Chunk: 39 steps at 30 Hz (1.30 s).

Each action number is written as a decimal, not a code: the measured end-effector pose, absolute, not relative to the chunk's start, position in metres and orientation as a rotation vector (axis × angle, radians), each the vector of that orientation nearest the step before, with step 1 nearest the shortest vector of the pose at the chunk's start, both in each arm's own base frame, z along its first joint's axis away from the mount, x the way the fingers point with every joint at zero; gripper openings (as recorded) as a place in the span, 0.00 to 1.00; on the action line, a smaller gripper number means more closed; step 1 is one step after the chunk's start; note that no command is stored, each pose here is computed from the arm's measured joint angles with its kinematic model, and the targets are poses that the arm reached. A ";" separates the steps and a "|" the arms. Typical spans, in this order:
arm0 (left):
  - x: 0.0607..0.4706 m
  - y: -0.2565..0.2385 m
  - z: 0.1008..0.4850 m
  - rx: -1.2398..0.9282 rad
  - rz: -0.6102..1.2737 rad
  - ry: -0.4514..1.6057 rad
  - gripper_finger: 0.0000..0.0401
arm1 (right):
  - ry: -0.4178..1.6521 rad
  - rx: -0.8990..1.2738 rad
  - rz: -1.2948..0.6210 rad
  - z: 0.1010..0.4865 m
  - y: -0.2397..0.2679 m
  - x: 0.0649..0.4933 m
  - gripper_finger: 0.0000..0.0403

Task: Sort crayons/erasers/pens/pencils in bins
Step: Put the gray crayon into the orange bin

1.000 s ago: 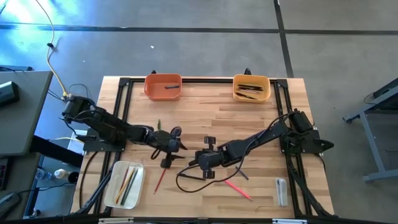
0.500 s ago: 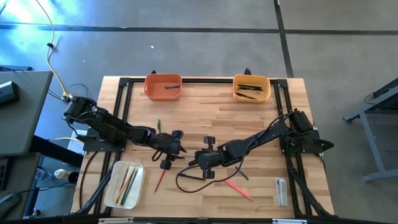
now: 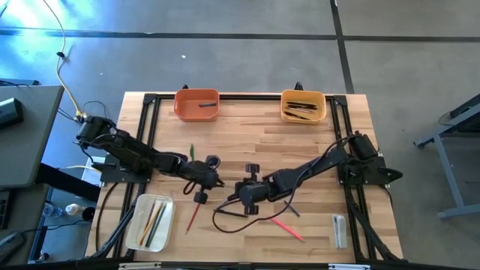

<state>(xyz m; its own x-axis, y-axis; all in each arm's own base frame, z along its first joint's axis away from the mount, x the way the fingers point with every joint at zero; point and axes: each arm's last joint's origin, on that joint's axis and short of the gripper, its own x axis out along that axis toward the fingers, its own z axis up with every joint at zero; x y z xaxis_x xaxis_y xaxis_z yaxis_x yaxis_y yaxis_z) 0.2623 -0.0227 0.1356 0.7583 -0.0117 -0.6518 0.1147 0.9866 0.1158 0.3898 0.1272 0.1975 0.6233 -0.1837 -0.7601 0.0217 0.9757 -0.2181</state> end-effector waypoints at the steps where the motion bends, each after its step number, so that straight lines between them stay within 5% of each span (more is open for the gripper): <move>1: 0.261 -0.021 0.136 0.153 -0.057 0.717 0.03 | 0.885 -0.203 -0.122 0.200 0.127 0.389 0.14; 8: 0.258 -0.013 0.156 0.174 0.052 0.777 0.02 | 0.776 -0.269 -0.169 0.248 0.134 0.365 0.37; 12: 0.253 0.002 0.177 0.202 0.229 0.830 0.02 | 0.773 -0.322 -0.226 0.280 0.132 0.336 0.41; 17: 0.236 0.038 0.202 0.221 0.535 0.938 0.02 | 0.872 -0.462 -0.322 0.284 0.114 0.296 0.28; 23: 0.216 0.100 0.225 0.106 0.774 1.042 0.02 | 0.866 -0.345 -0.402 0.260 0.067 0.256 0.02; 39: 0.207 0.239 0.203 -0.120 0.846 1.375 0.02 | 0.590 -0.270 -0.267 0.226 0.031 0.235 0.01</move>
<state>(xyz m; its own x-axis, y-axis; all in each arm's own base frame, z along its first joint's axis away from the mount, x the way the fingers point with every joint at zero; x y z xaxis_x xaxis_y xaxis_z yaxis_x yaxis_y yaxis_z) 0.2070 0.2394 0.2034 -0.0420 0.4560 -0.8890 -0.5877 0.7083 0.3911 0.2348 0.0308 0.2263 0.7985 -0.3220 -0.5086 0.1693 0.9309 -0.3236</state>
